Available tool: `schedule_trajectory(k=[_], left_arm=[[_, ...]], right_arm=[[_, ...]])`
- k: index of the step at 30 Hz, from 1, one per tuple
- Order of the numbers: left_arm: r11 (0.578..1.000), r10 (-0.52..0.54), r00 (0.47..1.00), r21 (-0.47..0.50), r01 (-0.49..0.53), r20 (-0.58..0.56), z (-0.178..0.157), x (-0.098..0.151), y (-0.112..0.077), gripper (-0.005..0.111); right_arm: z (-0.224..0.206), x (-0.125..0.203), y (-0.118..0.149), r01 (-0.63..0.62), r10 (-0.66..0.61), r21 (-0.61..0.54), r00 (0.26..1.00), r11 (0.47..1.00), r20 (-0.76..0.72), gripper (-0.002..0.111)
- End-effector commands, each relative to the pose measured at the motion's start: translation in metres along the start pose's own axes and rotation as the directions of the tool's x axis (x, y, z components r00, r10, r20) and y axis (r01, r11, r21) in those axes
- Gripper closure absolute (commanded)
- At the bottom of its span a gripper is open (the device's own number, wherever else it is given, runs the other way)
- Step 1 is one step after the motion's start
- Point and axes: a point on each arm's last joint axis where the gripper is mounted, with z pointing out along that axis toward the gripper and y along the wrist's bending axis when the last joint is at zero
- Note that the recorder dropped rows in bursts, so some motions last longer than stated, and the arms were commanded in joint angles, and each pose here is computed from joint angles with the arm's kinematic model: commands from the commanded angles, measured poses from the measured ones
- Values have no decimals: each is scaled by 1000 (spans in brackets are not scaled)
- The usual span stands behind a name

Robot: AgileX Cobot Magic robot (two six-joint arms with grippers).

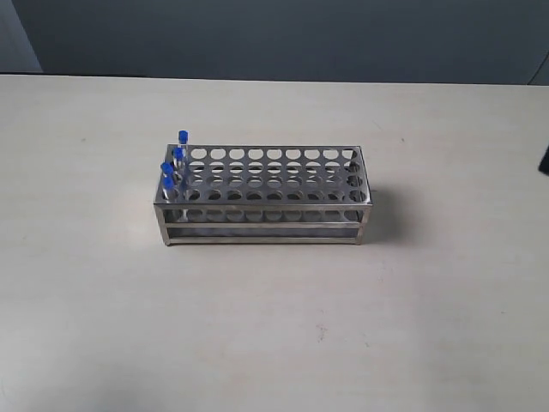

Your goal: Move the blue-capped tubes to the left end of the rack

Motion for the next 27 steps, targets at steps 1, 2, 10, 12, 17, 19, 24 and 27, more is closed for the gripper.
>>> schedule_trajectory(k=[1, 2, 10, 12, 17, 19, 24, 27], left_arm=[[1000, -3, 1000, 9, 3, -3, 0, 1, 0, 106], [1000, -3, 1000, 9, 3, -3, 0, 1, 0, 106], [1000, -3, 1000, 9, 3, -3, 0, 1, 0, 106], [1000, -3, 1000, 9, 3, -3, 0, 1, 0, 106], [1000, -3, 1000, 9, 3, -3, 0, 1, 0, 106], [1000, -3, 1000, 9, 3, -3, 0, 1, 0, 106], [1000, -3, 1000, 9, 3, -3, 0, 1, 0, 106], [1000, -3, 1000, 9, 3, -3, 0, 1, 0, 106]], right_arm=[[-11, 33, -14, 199, -204, -95, 978, 975, -40, 109], [-13, 38, -17, 236, -232, -112, 972, 965, 41, 109], [-30, 74, -54, 86, -118, 126, 955, 988, 271, 109], [-33, 82, -59, 45, -95, 175, 952, 984, 292, 109], [-35, 90, -63, 27, -106, 263, 951, 964, 291, 109], [-35, 92, -64, 28, -106, 277, 956, 960, 272, 109], [-30, 103, -66, 25, -84, 273, 975, 962, 206, 109], [-26, 108, -68, 18, -75, 272, 977, 962, 200, 109]])
